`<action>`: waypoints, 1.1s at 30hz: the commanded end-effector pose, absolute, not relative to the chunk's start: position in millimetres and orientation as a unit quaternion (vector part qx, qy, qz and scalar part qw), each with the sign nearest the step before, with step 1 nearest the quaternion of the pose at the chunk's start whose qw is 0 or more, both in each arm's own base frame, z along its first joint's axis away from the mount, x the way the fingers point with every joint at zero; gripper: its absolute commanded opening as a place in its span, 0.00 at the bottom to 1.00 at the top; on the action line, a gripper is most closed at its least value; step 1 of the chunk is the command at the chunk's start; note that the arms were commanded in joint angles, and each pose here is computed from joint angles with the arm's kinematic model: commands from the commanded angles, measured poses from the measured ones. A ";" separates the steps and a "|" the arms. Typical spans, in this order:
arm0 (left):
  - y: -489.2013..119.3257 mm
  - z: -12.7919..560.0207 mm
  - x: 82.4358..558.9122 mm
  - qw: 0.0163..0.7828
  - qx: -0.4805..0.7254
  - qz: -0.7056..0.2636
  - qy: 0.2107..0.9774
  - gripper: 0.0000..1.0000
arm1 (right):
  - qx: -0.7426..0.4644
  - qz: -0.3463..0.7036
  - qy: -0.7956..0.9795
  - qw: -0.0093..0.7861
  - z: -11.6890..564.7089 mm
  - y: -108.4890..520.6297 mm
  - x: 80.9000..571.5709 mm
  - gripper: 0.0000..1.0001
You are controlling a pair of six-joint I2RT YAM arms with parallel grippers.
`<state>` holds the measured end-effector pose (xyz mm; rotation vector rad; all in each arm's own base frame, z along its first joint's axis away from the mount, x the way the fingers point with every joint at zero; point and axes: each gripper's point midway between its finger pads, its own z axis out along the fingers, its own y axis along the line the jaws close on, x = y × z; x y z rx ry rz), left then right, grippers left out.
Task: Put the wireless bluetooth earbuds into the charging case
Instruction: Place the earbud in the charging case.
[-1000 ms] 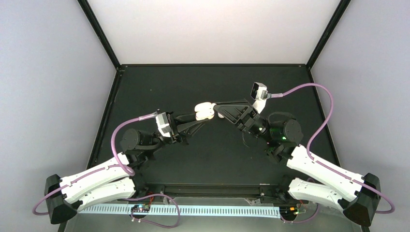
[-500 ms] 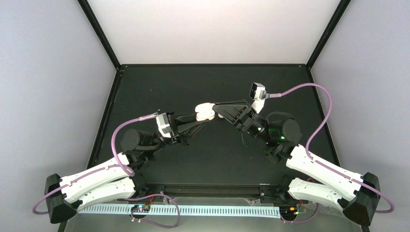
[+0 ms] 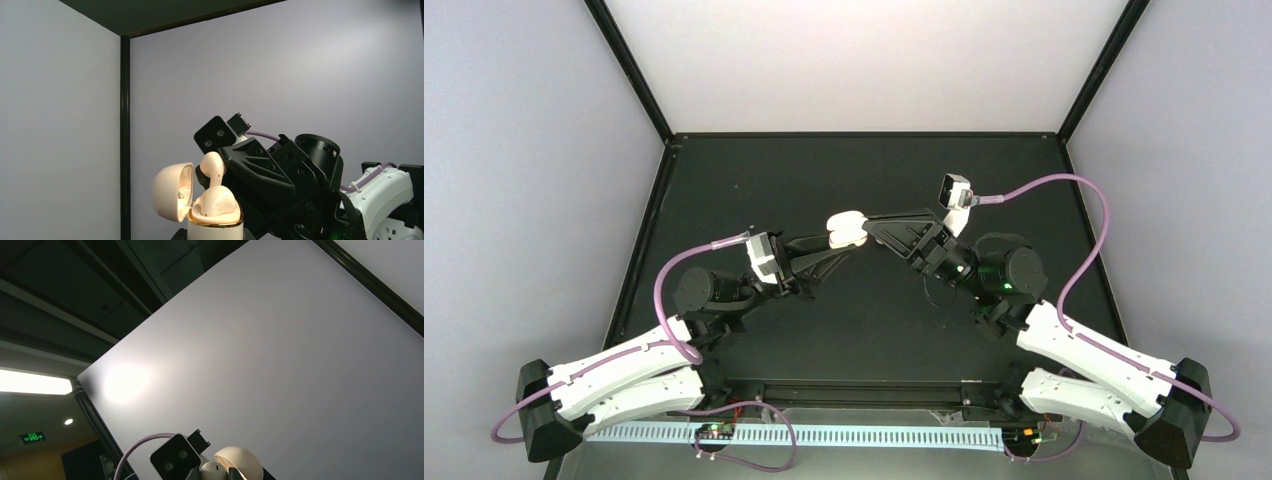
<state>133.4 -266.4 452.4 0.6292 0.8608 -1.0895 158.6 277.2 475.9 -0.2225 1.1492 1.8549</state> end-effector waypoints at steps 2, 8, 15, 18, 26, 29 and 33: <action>-248.7 490.1 121.7 0.749 0.262 -0.503 0.342 0.02 | -0.085 0.749 0.465 0.464 474.1 272.3 158.1 0.08; -247.8 490.6 121.4 0.750 0.261 -0.503 0.342 0.01 | -0.077 0.742 0.474 0.467 471.1 271.5 161.7 0.13; -249.7 488.6 122.1 0.748 0.263 -0.503 0.344 0.02 | -0.074 0.738 0.478 0.471 471.1 270.4 163.0 0.15; -251.4 487.3 122.1 0.746 0.266 -0.504 0.346 0.02 | -0.073 0.738 0.479 0.471 471.3 270.6 163.5 0.15; -253.3 482.4 126.4 0.745 0.263 -0.499 0.356 0.02 | -0.077 0.734 0.475 0.480 476.9 265.4 160.2 0.24; -253.3 481.9 127.7 0.746 0.261 -0.497 0.359 0.02 | -0.085 0.731 0.473 0.485 481.1 262.8 156.3 0.31; -253.9 480.5 129.1 0.745 0.260 -0.496 0.362 0.01 | -0.097 0.727 0.470 0.490 486.0 258.7 149.8 0.42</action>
